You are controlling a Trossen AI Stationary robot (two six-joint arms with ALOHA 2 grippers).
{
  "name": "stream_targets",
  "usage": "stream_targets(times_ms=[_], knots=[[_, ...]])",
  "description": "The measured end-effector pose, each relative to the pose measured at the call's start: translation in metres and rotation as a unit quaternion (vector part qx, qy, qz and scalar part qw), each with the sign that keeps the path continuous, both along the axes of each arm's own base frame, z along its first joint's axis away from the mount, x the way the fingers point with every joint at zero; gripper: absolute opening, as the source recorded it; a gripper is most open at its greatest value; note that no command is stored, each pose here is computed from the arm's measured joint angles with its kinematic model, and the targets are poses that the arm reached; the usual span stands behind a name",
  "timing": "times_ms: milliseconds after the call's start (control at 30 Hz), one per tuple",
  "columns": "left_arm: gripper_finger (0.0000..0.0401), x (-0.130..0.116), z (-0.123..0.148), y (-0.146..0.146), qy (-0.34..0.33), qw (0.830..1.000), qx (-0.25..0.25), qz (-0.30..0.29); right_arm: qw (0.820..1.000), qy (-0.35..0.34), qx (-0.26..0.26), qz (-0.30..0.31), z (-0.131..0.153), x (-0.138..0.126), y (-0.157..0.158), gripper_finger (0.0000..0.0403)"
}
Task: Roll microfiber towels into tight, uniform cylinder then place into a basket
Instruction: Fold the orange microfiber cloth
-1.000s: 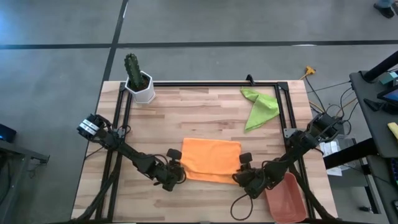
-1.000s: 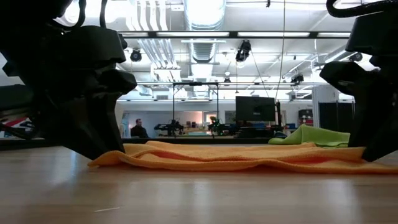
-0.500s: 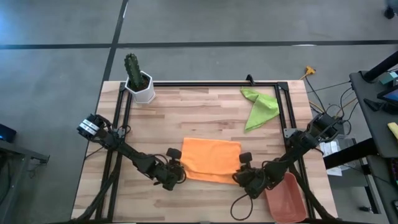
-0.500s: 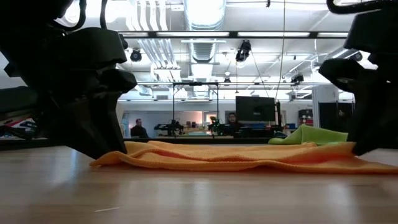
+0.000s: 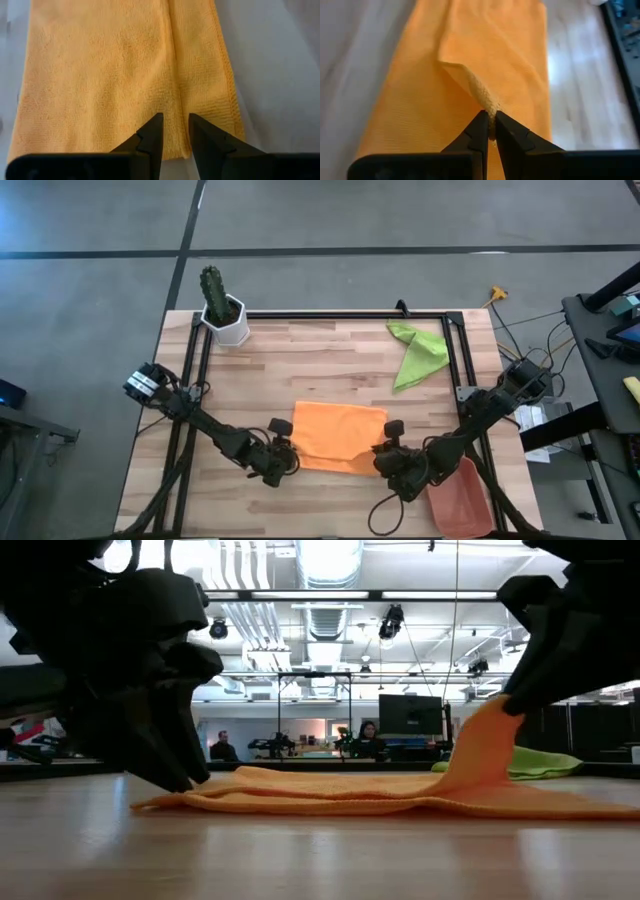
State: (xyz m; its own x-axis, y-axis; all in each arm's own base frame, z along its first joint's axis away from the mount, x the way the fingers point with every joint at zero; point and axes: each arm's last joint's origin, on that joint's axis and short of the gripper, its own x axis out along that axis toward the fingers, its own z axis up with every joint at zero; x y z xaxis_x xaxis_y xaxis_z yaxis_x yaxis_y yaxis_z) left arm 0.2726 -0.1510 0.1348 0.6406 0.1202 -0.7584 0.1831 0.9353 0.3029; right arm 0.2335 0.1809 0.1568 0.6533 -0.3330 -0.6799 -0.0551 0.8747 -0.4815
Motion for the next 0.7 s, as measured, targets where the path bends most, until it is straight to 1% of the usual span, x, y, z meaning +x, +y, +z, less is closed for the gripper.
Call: stream_targets(times_ms=[300,500,700], knots=[[0.0077,0.006,0.006,-0.001,-0.011,1.000,0.002,-0.002,0.995,-0.049,-0.039,-0.072,0.001,-0.004,-0.008,0.0027],[0.0077,0.008,0.008,0.000,-0.016,1.000,0.002,-0.001,0.993,-0.060,-0.036,-0.094,0.001,-0.003,-0.011,0.0027],[0.0077,0.008,0.008,0.000,-0.016,1.000,0.002,-0.001,0.986,-0.082,-0.047,-0.141,0.001,-0.005,-0.020,0.0027]])
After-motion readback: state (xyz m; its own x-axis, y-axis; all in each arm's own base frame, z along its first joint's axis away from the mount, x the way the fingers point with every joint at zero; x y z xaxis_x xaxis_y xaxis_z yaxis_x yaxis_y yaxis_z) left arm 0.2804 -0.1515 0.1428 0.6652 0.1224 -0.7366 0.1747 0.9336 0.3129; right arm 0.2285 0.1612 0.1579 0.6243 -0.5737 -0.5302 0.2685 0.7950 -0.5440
